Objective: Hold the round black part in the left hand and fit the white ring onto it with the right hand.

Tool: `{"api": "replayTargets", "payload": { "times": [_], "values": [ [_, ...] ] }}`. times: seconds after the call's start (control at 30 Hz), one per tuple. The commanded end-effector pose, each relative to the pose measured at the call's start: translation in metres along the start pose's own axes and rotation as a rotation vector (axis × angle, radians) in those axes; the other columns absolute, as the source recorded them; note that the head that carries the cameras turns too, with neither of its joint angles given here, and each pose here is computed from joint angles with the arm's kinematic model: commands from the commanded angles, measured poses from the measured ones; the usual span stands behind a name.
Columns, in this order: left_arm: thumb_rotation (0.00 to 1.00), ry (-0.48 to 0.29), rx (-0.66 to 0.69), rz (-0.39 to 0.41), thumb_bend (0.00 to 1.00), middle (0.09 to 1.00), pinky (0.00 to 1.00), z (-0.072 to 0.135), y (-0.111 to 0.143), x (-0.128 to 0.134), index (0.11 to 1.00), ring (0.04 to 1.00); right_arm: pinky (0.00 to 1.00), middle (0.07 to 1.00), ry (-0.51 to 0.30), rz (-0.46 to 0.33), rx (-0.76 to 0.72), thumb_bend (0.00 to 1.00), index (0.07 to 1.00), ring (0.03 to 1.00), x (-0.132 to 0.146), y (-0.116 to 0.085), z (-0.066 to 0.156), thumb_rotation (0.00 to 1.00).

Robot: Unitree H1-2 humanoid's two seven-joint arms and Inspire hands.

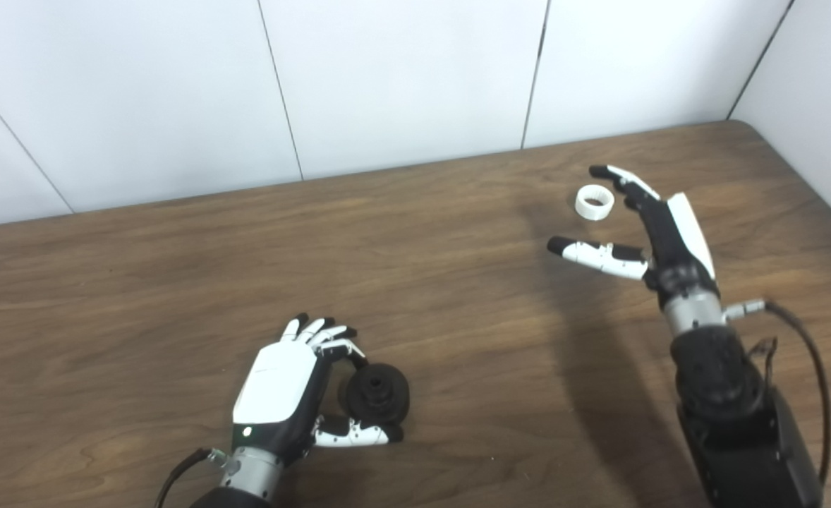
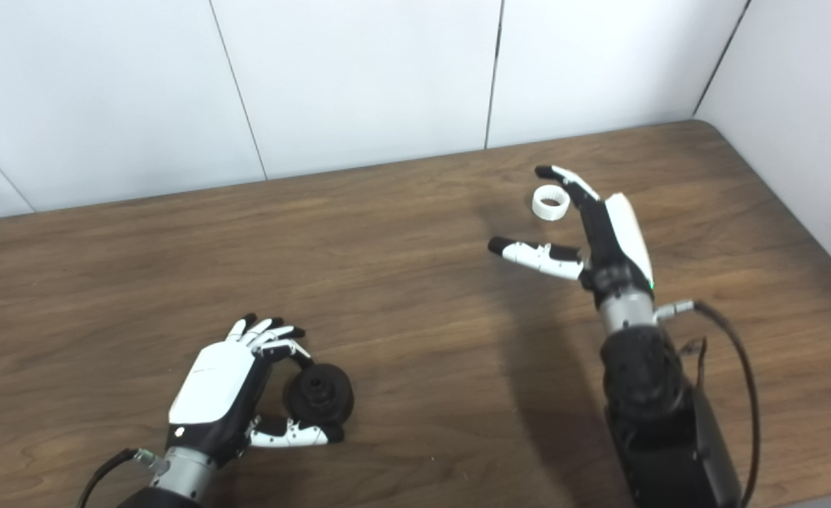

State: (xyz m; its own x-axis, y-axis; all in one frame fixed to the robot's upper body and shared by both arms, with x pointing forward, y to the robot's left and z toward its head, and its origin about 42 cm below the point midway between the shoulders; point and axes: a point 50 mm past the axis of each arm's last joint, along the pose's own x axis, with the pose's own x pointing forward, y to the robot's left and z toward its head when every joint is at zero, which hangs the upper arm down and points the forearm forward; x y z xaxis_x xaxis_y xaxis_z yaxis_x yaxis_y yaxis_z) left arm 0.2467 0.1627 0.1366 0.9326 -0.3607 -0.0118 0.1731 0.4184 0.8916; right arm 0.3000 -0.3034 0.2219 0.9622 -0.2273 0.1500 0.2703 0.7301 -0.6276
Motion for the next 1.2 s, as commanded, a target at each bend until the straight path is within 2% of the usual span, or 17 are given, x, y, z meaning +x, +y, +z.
{"api": "replayTargets", "payload": {
  "times": [0.0,0.13,0.2,0.23,0.33,0.47,0.83,1.17],
  "values": [
    [0.05,0.039,0.037,-0.037,0.52,0.822,1.00,-0.015,-0.003,-0.005,0.485,0.912,0.92,0.938,-0.044,-0.041,-0.044,0.76,0.823,0.933,0.015,-0.014,0.012,0.36],
    [0.05,0.036,0.034,-0.035,0.52,0.820,1.00,-0.018,-0.005,-0.006,0.485,0.910,0.86,0.961,-0.040,-0.029,-0.104,0.77,0.825,0.936,0.032,-0.023,0.006,0.32],
    [0.05,0.035,0.036,-0.037,0.52,0.822,1.00,-0.019,-0.005,-0.007,0.485,0.912,0.88,0.969,-0.036,-0.027,-0.134,0.77,0.824,0.953,0.040,-0.026,0.003,0.32],
    [0.05,0.035,0.035,-0.037,0.52,0.822,1.00,-0.020,-0.005,-0.007,0.485,0.913,0.92,0.969,-0.034,-0.028,-0.150,0.79,0.814,0.975,0.045,-0.028,0.001,0.29],
    [0.05,0.036,0.037,-0.037,0.52,0.821,1.00,-0.022,-0.005,-0.007,0.485,0.913,0.97,0.971,-0.012,-0.035,-0.208,0.81,0.805,0.993,0.058,-0.032,-0.002,0.27],
    [0.05,0.036,0.038,-0.035,0.52,0.818,1.00,-0.024,-0.004,-0.008,0.485,0.911,0.94,0.979,0.028,-0.034,-0.265,0.83,0.797,0.996,0.076,-0.035,-0.005,0.27],
    [0.05,0.035,0.031,-0.034,0.52,0.817,1.00,-0.028,-0.003,-0.011,0.485,0.908,0.97,1.000,0.137,0.058,-0.378,0.84,0.790,1.000,0.115,-0.035,-0.016,0.29],
    [0.05,0.042,0.034,-0.041,0.52,0.813,1.00,-0.028,-0.004,-0.011,0.485,0.906,0.98,1.000,0.185,0.141,-0.430,0.84,0.759,1.000,0.147,-0.030,-0.007,0.26]
  ]
}}
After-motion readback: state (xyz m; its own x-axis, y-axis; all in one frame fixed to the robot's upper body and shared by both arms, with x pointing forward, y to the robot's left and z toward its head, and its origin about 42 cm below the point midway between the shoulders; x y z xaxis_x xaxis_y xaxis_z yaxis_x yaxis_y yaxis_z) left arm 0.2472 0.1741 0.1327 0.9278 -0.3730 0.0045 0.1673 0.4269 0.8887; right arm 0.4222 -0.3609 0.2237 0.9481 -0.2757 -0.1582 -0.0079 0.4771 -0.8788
